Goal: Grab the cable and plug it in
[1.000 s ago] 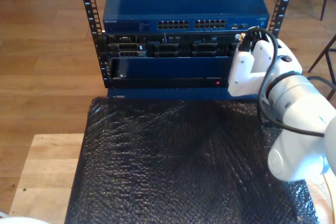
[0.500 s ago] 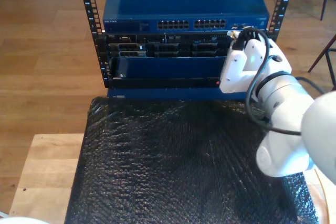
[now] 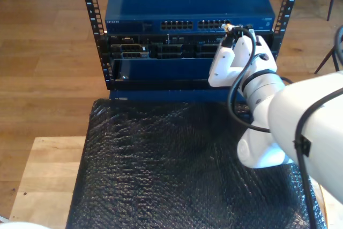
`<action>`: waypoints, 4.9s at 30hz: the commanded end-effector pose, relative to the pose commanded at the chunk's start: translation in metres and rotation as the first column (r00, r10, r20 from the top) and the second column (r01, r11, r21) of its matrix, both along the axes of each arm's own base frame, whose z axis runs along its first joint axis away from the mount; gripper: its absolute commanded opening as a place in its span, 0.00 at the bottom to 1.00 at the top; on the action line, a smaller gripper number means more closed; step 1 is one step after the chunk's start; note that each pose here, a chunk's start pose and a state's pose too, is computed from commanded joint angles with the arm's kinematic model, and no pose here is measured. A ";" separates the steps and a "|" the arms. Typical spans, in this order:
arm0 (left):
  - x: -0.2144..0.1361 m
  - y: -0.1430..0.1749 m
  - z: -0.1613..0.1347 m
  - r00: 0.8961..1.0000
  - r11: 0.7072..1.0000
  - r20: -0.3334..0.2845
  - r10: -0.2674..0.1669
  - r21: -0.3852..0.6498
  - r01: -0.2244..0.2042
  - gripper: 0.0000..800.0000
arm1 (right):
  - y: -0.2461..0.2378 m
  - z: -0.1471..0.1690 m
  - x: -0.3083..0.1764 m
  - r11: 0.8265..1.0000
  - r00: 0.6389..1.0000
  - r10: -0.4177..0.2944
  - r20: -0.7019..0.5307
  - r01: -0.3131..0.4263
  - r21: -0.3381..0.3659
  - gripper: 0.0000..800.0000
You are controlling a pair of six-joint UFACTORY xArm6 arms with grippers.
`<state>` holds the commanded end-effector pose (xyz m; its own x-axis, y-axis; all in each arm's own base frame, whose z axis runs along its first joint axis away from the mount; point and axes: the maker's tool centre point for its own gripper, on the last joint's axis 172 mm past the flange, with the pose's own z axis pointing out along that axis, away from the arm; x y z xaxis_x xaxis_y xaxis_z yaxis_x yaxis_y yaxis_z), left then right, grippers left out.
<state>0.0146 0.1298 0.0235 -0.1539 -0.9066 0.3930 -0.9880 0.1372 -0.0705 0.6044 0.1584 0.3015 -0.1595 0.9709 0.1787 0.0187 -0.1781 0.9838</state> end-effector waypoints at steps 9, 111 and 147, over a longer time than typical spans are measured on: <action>0.000 -0.001 0.000 1.000 1.000 0.001 -0.001 -0.002 0.001 1.00 | -0.020 -0.006 -0.003 0.994 0.995 -0.097 0.026 0.098 -0.042 0.00; 0.000 0.000 0.000 1.000 1.000 0.000 0.000 0.000 0.000 1.00 | -0.002 -0.026 0.042 0.943 0.940 -0.320 0.119 0.328 -0.052 0.00; 0.000 0.000 0.000 1.000 1.000 0.000 0.000 0.000 0.000 1.00 | -0.010 -0.027 0.047 0.937 0.938 -0.325 0.119 0.336 -0.094 0.00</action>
